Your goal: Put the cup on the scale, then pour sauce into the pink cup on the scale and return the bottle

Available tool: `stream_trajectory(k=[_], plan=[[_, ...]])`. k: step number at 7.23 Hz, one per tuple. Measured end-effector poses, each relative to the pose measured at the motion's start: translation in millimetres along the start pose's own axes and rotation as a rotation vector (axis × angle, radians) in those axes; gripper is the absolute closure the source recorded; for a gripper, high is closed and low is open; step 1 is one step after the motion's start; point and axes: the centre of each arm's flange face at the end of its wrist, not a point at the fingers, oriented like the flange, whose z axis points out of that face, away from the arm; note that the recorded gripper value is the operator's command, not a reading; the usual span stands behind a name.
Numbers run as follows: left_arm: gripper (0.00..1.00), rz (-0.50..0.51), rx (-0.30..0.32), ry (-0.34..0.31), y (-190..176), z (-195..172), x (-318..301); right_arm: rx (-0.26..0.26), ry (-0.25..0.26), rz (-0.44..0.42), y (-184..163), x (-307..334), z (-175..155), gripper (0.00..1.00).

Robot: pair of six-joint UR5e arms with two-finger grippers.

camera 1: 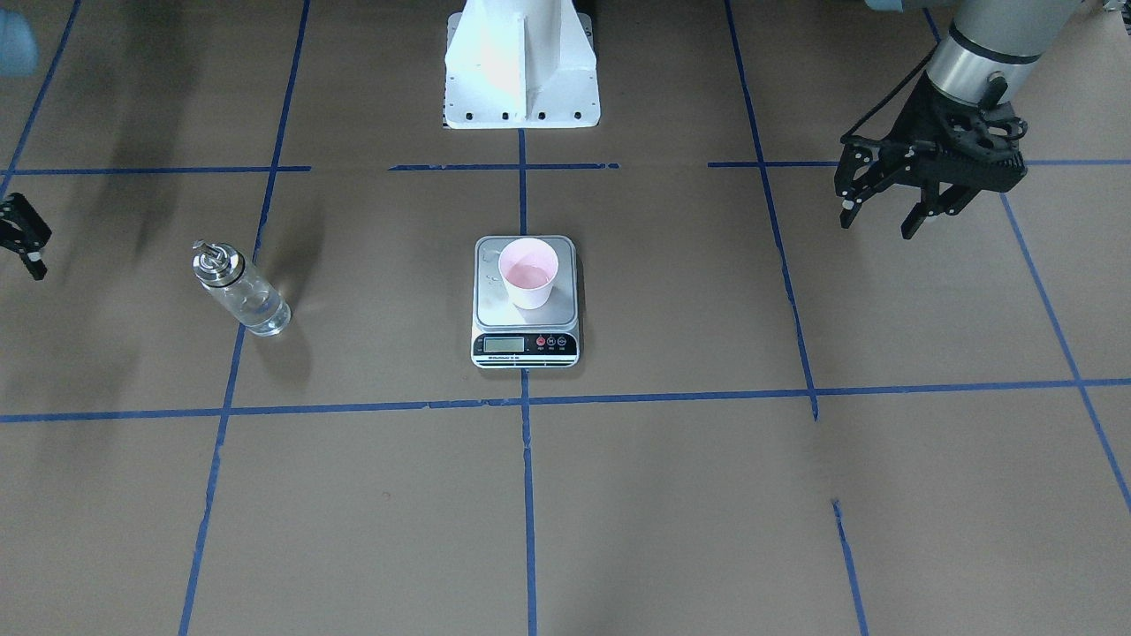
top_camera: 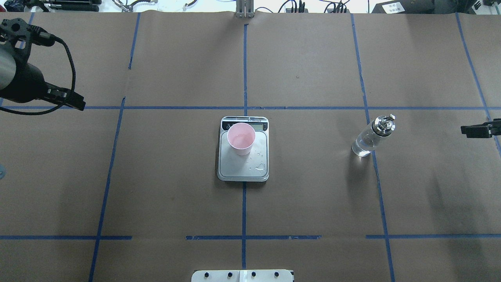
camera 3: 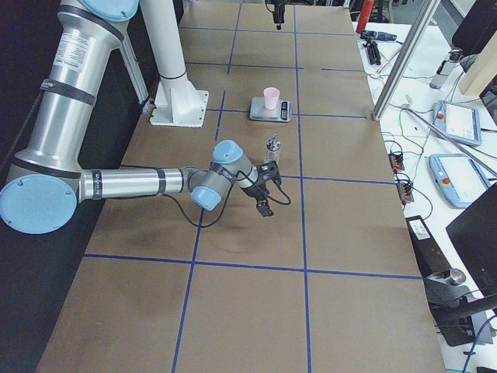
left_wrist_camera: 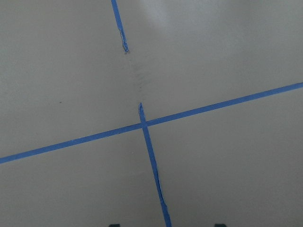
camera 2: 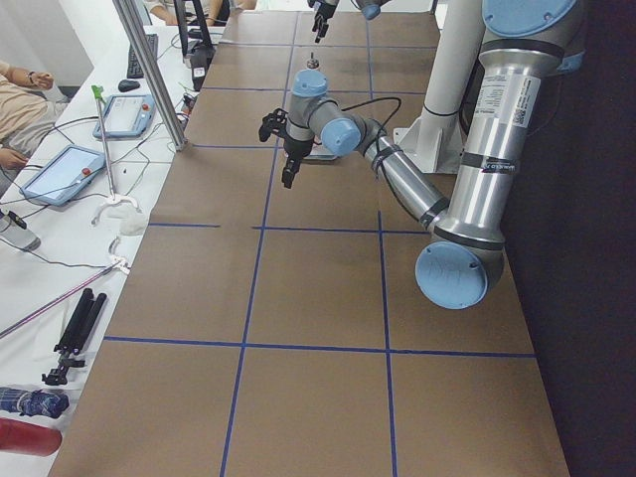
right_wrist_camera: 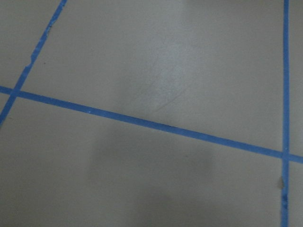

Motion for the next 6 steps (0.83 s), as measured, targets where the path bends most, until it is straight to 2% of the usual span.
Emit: stream_trajectory(k=[2, 3, 4, 6], plan=[[0.27, 0.066, -0.002, -0.021, 1, -1, -17, -0.134, 0.006, -0.086, -41, 43, -22, 0.00], [0.27, 0.107, 0.005, -0.046, -3, -6, -41, -0.192, -0.012, -0.107, -53, 64, -29, 0.00], [0.27, 0.153, 0.007, -0.075, -11, -13, -78, -0.237, -0.050, -0.108, -57, 90, -29, 0.00], [0.27, 0.241, -0.024, -0.137, -28, -20, -186, -0.295, -0.106, -0.118, -50, 136, -17, 0.00]])
